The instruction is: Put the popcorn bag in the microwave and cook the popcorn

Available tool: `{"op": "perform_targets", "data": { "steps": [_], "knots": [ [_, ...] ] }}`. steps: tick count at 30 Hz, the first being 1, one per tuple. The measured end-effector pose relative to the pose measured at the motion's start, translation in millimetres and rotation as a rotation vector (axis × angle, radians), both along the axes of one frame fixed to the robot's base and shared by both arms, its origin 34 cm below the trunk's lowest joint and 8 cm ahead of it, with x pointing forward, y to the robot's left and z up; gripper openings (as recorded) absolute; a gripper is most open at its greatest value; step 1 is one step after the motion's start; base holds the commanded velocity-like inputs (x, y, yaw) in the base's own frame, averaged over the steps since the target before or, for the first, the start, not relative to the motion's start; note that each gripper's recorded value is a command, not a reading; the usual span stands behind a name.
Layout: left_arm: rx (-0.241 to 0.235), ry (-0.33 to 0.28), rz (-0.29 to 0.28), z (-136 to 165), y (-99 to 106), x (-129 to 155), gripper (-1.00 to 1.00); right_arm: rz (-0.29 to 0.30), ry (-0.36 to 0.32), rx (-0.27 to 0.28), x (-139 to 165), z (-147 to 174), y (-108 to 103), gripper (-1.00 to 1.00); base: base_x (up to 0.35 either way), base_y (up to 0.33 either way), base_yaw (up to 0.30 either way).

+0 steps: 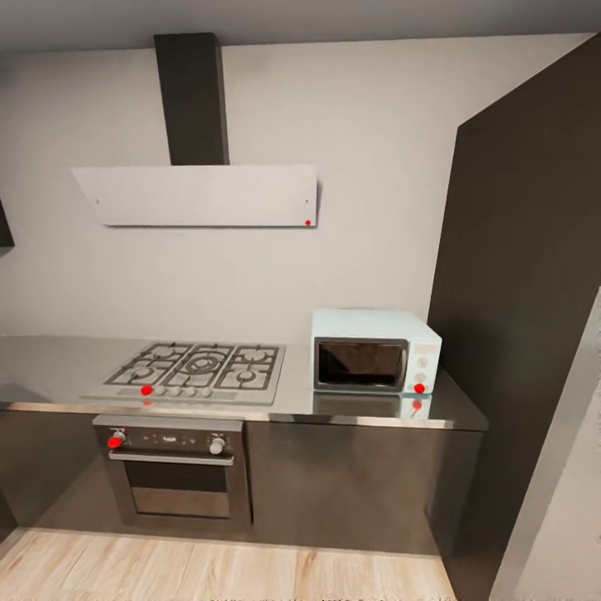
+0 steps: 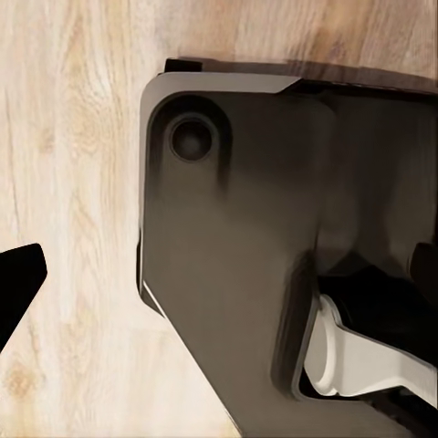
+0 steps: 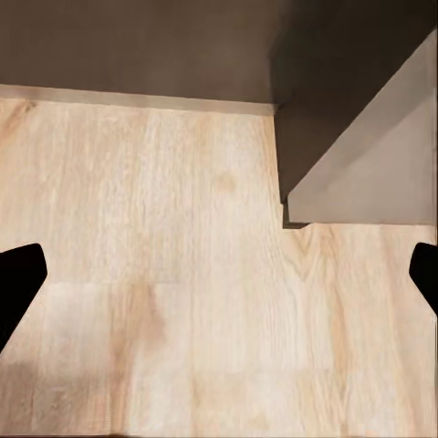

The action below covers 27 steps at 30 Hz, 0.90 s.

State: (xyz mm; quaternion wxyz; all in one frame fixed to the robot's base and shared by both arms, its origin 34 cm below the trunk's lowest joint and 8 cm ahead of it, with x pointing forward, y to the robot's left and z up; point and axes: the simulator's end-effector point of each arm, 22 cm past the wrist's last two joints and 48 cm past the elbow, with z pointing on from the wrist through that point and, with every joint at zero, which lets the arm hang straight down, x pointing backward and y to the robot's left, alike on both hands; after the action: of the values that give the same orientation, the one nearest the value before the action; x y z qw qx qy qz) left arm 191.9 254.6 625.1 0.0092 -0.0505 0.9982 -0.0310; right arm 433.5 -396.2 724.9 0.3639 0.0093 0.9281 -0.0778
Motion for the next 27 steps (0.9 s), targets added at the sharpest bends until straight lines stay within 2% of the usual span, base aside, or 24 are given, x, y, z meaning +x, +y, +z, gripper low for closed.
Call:
{"op": "perform_targets", "data": {
  "steps": [5,11,14,16,21,22,24,27],
  "knots": [
    [-0.004,0.008,-0.001,-1,-3,-3,1.00,-0.012,-0.135,-0.033,86,55,-15,1.00,0.000,0.000,-0.117],
    [-0.009,0.019,-0.001,-1,-7,-7,1.00,-0.025,-0.251,-0.066,155,111,-32,1.00,0.000,0.000,-0.124],
    [-0.011,0.025,-0.002,-2,-9,-9,1.00,-0.005,-0.300,-0.048,187,137,-24,1.00,0.000,0.000,-0.122],
    [-0.018,0.029,-0.002,-2,-14,-11,1.00,0.016,-0.355,-0.026,219,165,-12,1.00,0.000,0.000,-0.117],
    [-0.029,0.039,-0.004,-2,-22,-14,1.00,0.040,-0.426,0.008,260,202,15,1.00,0.000,0.000,-0.113],
    [-0.030,0.039,-0.003,-2,-23,-15,1.00,0.048,-0.475,0.010,281,228,25,1.00,0.000,0.000,-0.108],
    [-0.030,0.041,-0.003,-3,-23,-16,1.00,0.059,-0.515,0.001,292,248,29,1.00,0.000,0.000,-0.101],
    [-0.030,0.044,-0.003,-3,-23,-17,1.00,0.105,-0.574,-0.010,304,278,40,1.00,0.000,0.000,-0.093]
  ]
}}
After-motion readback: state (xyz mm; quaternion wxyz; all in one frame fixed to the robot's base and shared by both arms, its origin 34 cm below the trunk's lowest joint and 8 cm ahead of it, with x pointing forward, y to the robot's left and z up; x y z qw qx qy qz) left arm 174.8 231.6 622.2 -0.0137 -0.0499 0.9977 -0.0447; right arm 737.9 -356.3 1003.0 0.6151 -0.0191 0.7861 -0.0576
